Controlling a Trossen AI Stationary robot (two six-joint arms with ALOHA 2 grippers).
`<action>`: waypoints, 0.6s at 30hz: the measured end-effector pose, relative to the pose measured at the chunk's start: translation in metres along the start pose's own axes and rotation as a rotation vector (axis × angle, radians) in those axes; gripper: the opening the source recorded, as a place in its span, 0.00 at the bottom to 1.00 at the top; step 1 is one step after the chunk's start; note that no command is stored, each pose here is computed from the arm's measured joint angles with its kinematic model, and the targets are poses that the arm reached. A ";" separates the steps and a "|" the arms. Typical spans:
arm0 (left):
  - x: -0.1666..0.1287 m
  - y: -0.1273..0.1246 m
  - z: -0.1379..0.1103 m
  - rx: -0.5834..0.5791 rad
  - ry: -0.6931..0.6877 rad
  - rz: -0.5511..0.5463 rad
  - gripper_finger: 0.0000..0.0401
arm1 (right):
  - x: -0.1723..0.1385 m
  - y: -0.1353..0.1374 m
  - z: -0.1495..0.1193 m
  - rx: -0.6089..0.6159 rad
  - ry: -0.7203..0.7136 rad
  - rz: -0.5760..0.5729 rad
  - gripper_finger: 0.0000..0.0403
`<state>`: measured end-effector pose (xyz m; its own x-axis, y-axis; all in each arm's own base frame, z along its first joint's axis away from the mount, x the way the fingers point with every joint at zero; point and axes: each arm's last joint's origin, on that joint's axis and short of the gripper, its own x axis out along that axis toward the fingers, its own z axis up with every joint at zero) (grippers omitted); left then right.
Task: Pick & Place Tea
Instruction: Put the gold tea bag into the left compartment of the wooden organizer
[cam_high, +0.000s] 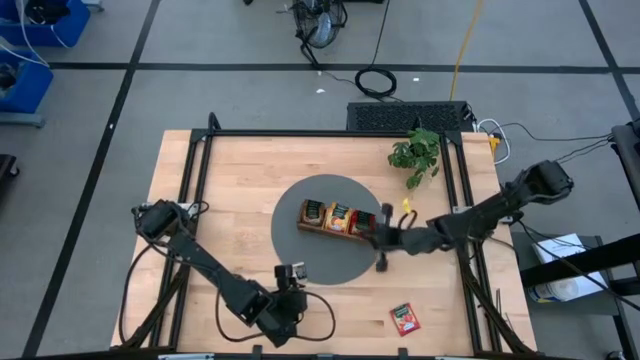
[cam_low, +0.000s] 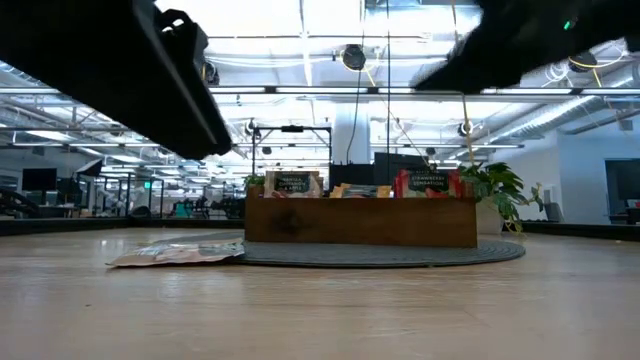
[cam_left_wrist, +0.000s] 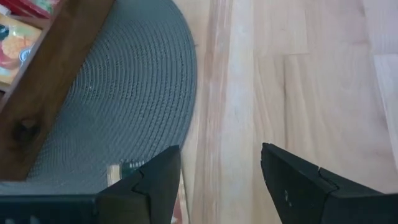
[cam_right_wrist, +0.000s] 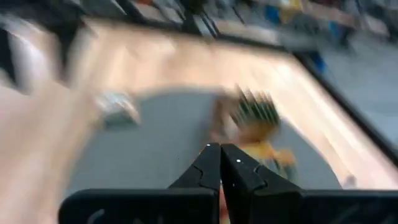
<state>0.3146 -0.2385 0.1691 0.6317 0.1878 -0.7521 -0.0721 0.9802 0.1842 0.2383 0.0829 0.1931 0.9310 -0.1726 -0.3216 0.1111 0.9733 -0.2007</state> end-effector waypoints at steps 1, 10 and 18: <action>-0.001 0.000 -0.001 -0.003 0.006 0.002 0.56 | -0.003 0.006 0.004 -0.014 -0.045 0.045 0.00; -0.010 -0.004 -0.019 -0.101 0.093 0.054 0.56 | 0.004 0.042 -0.012 -0.063 -0.038 0.325 0.00; -0.002 0.004 -0.033 -0.107 0.106 0.128 0.56 | 0.034 0.060 -0.043 -0.099 -0.054 0.371 0.00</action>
<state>0.2876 -0.2331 0.1510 0.5276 0.3114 -0.7904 -0.2319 0.9479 0.2187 0.2616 0.1293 0.1307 0.9191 0.1989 -0.3401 -0.2678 0.9486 -0.1689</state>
